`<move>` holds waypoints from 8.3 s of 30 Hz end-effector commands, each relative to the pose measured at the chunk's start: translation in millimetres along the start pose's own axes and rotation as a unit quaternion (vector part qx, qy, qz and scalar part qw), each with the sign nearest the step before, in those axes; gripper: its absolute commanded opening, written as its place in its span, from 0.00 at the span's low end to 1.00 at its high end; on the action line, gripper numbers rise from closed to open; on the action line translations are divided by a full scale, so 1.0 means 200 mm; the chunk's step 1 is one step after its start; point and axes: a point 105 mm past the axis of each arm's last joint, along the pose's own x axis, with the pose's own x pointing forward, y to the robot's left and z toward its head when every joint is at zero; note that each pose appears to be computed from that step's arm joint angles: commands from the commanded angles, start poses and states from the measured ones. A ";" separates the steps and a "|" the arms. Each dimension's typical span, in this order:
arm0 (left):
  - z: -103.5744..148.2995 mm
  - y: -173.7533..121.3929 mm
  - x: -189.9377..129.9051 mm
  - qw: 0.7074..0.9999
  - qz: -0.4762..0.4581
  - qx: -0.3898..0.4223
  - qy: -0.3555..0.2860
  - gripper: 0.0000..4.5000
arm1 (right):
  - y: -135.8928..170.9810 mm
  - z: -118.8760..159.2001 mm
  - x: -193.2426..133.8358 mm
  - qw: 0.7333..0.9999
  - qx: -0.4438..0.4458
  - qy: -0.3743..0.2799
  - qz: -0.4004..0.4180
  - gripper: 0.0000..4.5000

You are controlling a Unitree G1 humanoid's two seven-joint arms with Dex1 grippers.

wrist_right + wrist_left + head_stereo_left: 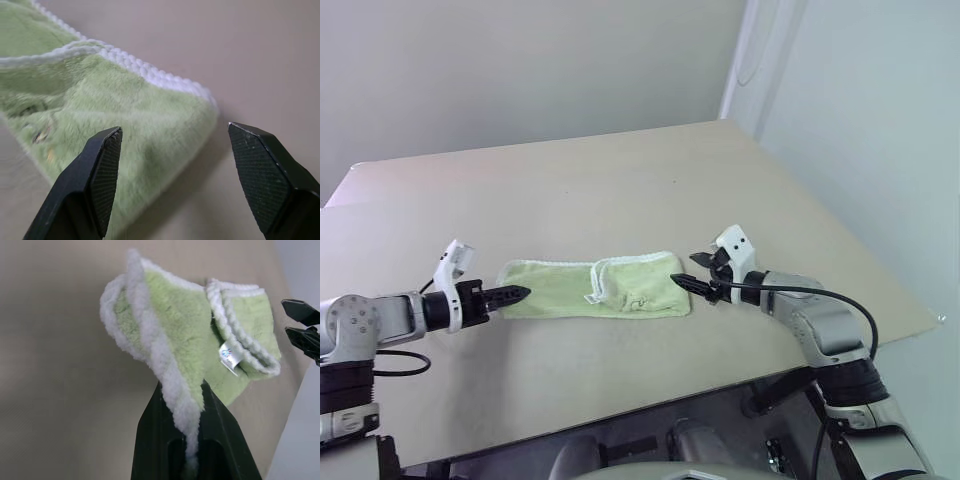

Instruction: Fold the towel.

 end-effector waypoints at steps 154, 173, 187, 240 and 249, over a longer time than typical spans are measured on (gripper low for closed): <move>-0.04 -0.20 0.20 0.881 -0.100 0.460 -0.043 1.00 | 0.30 -0.08 0.25 0.911 -0.379 0.079 0.144 0.19; 0.01 -0.15 0.23 0.882 -0.091 0.461 -0.040 1.00 | 0.22 0.41 0.05 0.976 -0.151 -0.104 0.122 0.00; -0.02 -0.19 0.30 0.879 -0.103 0.464 -0.036 1.00 | -0.44 0.60 -0.20 0.964 -0.173 -0.102 -0.174 0.00; 0.02 -0.18 0.22 0.886 -0.076 0.453 -0.057 1.00 | -0.26 0.09 0.30 0.994 0.037 -0.047 -0.096 0.81; 0.00 -0.18 0.19 0.888 -0.067 0.450 -0.063 1.00 | -0.25 -0.19 0.37 0.994 0.021 0.020 -0.109 0.81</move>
